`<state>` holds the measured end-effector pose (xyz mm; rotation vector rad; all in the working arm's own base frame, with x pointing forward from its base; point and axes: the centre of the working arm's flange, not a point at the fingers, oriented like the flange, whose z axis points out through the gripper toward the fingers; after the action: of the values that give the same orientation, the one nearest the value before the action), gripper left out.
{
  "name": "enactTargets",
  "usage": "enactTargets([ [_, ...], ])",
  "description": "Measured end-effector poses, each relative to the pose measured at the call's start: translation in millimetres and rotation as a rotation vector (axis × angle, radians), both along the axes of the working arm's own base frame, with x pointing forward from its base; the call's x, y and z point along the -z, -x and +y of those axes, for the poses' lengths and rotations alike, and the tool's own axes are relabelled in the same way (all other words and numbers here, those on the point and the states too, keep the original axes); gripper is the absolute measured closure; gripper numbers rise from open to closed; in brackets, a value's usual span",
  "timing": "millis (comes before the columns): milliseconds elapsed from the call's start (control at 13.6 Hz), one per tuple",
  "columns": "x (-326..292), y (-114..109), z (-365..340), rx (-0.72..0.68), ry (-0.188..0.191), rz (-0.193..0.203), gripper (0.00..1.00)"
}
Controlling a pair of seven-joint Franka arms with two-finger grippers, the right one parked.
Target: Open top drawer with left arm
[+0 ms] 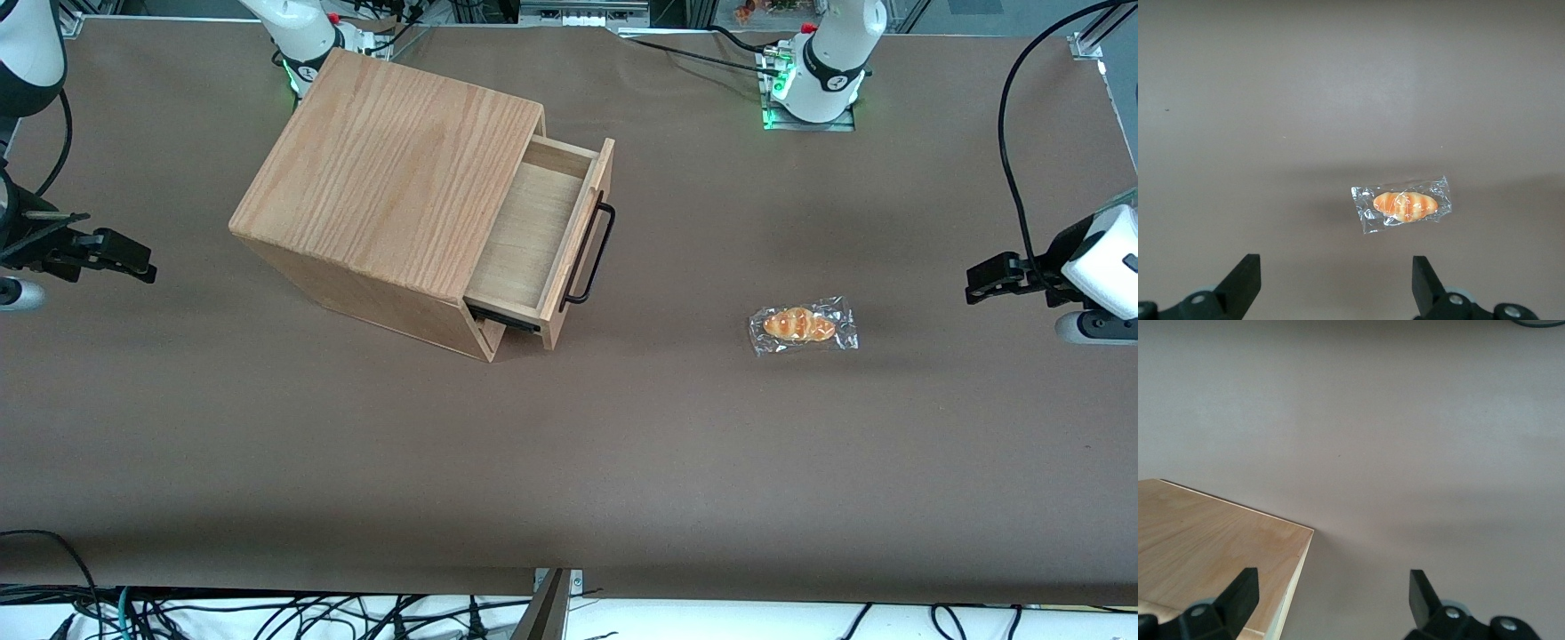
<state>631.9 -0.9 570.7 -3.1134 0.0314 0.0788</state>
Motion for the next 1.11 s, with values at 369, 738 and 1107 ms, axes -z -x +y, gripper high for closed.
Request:
enactTargets([
  [369,-4.3,7.8,-27.9,0.029,0.064,0.014,0.0],
  [738,-5.6,15.0,-51.5,0.031,0.005,0.016,0.0],
  [1107,-4.2,15.2,-48.4,0.022,0.004,0.019,0.0],
])
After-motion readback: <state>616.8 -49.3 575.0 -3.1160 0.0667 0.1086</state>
